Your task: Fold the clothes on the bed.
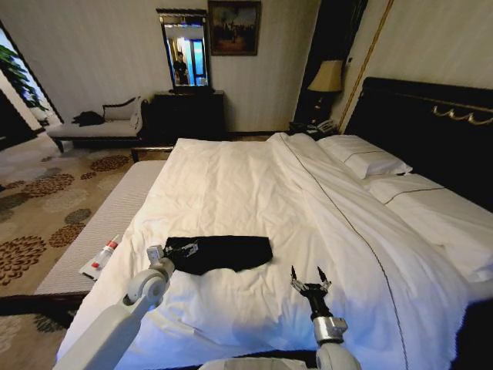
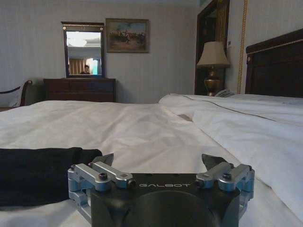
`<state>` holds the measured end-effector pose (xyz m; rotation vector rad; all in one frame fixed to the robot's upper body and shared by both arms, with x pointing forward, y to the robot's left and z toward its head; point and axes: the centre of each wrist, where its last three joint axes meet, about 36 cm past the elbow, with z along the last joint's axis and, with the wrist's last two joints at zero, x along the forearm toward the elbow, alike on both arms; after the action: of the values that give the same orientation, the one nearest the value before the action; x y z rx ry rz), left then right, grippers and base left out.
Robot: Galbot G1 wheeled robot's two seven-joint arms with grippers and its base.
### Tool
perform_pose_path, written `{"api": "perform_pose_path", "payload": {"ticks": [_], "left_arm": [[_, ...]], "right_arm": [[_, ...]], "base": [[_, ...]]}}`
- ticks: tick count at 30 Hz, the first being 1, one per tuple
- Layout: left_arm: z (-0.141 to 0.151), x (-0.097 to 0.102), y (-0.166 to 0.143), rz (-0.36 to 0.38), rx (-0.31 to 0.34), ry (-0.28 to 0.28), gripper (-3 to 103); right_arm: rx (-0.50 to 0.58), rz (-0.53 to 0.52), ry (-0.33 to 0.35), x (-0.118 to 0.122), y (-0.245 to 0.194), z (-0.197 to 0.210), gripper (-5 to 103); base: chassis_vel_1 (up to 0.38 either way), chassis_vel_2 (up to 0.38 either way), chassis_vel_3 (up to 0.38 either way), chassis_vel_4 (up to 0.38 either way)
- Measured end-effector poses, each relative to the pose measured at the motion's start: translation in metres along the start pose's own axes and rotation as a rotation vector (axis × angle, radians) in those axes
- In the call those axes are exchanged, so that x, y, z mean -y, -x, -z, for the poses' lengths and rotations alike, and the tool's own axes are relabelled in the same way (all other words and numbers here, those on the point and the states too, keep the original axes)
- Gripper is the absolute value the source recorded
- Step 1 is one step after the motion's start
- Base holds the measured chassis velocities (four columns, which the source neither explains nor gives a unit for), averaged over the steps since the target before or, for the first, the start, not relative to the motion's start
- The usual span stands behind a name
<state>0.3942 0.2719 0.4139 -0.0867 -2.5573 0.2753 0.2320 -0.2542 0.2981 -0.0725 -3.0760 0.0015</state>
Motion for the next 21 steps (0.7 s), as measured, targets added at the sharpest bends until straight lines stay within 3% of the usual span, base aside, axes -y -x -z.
{"api": "perform_pose_path", "payload": {"ticks": [8, 15, 19, 21], "left_arm": [[-0.005, -0.001, -0.014, 0.025, -0.089, 0.007, 100], [-0.020, -0.004, -0.050, 0.043, -0.179, 0.008, 100], [-0.023, -0.003, -0.063, 0.046, -0.179, 0.018, 100], [-0.019, 0.001, -0.066, 0.028, -0.148, 0.009, 100]], "right_arm": [[-0.007, -0.003, -0.007, 0.006, -0.003, 0.000, 100], [-0.008, -0.006, -0.008, 0.007, -0.005, 0.000, 100], [-0.006, -0.006, -0.007, 0.007, -0.006, 0.001, 100], [-0.006, -0.006, -0.007, 0.006, -0.006, 0.001, 100]], "base": [[0.000, 0.000, 0.000, 0.000], [0.000, 0.000, 0.000, 0.000], [0.000, 0.000, 0.000, 0.000], [0.000, 0.000, 0.000, 0.000]]}}
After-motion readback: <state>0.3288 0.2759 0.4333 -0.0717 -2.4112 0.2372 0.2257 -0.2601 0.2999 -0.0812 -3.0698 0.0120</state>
